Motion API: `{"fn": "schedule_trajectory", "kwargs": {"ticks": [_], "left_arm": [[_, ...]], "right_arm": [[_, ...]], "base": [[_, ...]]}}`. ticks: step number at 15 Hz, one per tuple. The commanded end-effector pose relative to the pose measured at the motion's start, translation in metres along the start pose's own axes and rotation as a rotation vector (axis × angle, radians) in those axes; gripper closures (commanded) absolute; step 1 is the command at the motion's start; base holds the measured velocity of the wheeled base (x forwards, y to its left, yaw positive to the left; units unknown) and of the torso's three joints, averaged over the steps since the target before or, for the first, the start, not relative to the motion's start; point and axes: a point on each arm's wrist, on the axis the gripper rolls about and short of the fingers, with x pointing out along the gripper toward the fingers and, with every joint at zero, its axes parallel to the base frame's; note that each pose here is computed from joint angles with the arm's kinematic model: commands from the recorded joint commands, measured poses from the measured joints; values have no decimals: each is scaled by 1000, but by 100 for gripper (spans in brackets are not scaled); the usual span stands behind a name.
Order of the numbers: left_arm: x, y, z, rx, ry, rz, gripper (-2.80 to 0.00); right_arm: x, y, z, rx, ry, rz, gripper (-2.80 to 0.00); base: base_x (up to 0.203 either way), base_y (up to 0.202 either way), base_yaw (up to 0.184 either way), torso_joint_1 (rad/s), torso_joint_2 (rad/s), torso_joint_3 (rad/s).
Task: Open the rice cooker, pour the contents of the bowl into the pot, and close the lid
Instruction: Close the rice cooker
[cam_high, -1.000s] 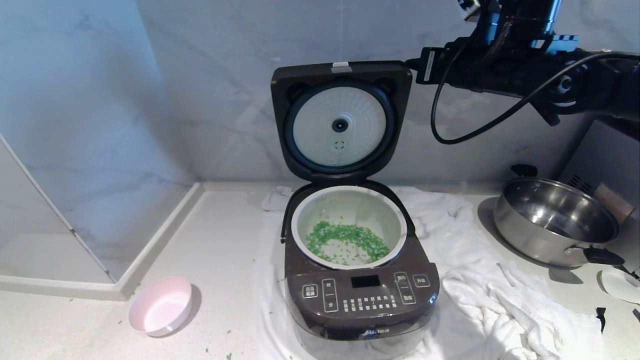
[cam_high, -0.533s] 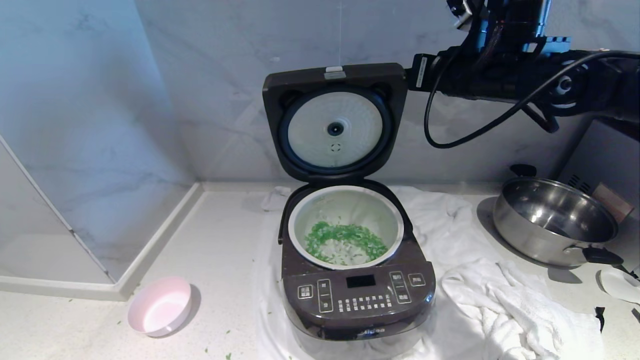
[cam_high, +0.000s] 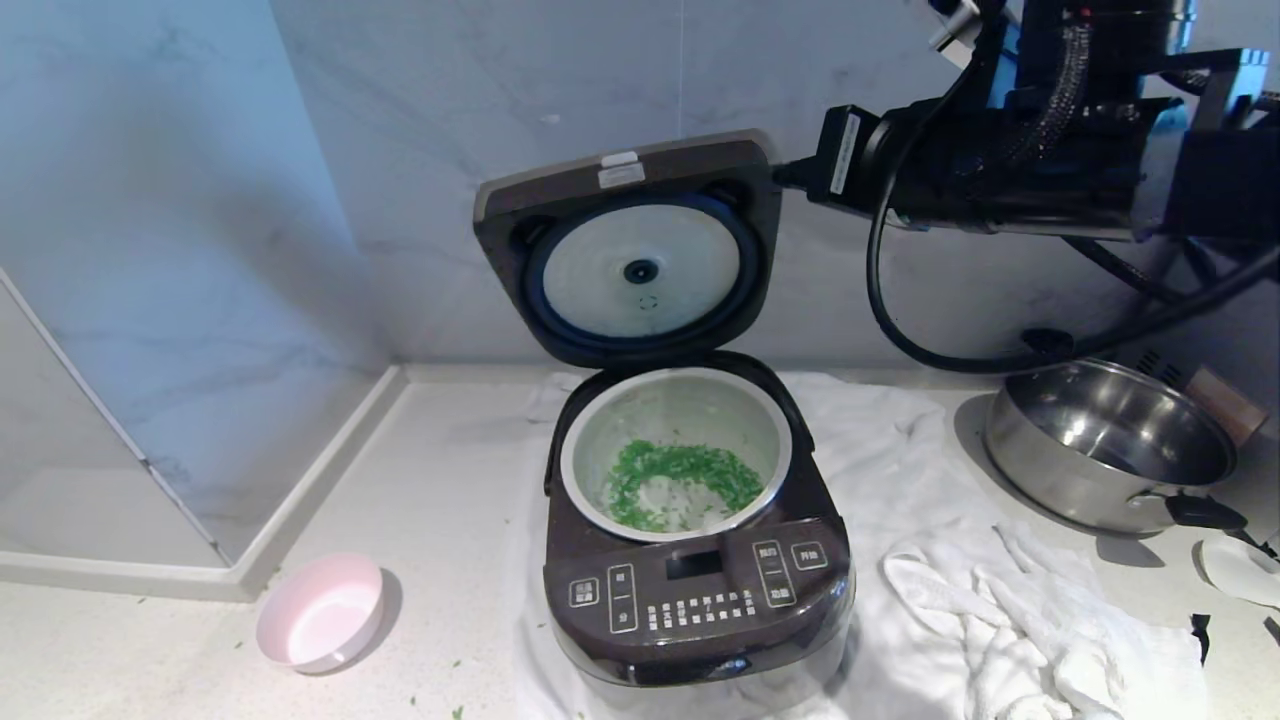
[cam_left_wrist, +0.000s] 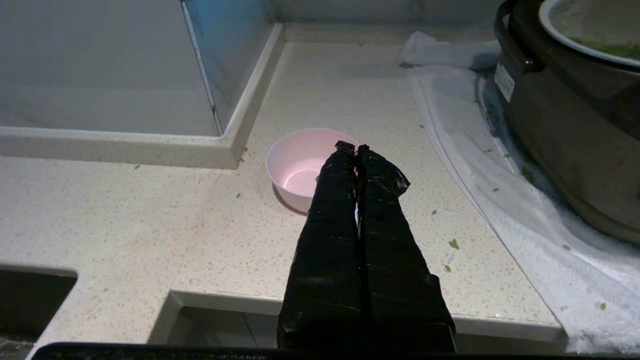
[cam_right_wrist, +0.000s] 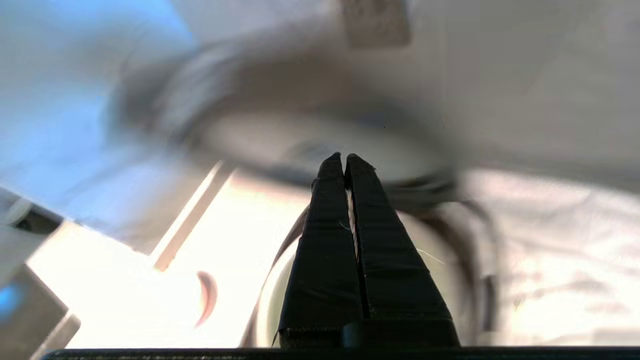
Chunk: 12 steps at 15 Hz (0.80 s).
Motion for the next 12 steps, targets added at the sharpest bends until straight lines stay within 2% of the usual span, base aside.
{"fn": "schedule_trajectory", "kwargs": {"ticks": [1,7,10,12], "left_arm": [[0,0,0,-1,2,0,0],[0,0,0,1,2,0,0],[0,0,0,-1,2,0,0],[0,0,0,-1,2,0,0]], "right_arm": [[-28,5,7,11,-47,-5,0],[-66,3,14,20,-108,-20,0],[-92,-5,22,27,-153,-31,0],[-106,-19,27,50,-207,-61,0]], "base": [[0,0,0,0,0,0],[0,0,0,0,0,0],[0,0,0,0,0,0],[0,0,0,0,0,0]]}}
